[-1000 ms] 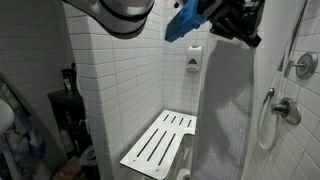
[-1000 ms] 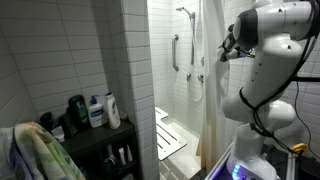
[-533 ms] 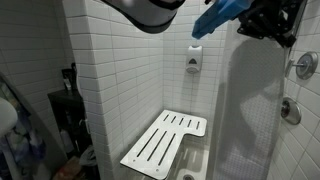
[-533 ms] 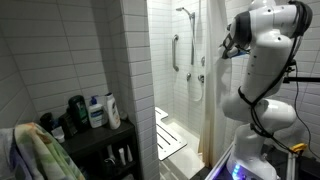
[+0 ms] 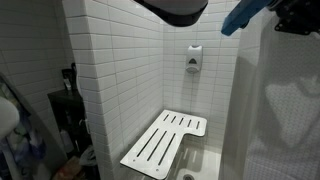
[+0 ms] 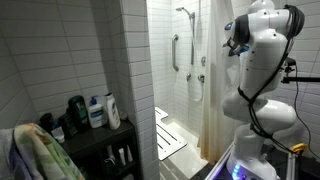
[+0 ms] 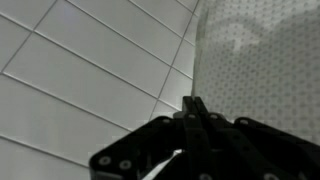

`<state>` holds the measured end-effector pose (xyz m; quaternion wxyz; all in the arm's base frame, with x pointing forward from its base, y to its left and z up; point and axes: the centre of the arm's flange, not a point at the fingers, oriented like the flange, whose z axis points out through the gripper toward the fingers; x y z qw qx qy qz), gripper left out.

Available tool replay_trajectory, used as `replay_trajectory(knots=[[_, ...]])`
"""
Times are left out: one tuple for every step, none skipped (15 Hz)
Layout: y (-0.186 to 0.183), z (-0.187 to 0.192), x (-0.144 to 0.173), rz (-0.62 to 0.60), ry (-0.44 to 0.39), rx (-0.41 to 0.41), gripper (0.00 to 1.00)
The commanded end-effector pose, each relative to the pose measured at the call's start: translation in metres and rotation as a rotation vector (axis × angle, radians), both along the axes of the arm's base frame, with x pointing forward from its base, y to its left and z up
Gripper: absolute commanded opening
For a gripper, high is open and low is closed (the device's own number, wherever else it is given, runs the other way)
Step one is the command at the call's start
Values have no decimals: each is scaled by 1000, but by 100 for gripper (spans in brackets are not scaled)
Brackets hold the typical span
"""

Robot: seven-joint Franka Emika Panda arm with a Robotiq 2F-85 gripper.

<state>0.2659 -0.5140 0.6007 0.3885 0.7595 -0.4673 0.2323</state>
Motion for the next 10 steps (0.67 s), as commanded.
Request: replay_trajectory(knots=[[-26, -12, 16, -42, 38, 29, 0], [-27, -13, 18, -40, 36, 37, 0], [-28, -15, 21, -27, 34, 48, 0], [-28, -17, 24, -18, 35, 57, 0], [-28, -19, 28, -11, 36, 62, 0], [-31, -21, 30, -8, 35, 67, 0], [-32, -23, 32, -2, 33, 75, 0], [-34, -24, 33, 2, 27, 84, 0], [-36, -25, 34, 3, 27, 88, 0], [-38, -25, 35, 5, 22, 94, 0]])
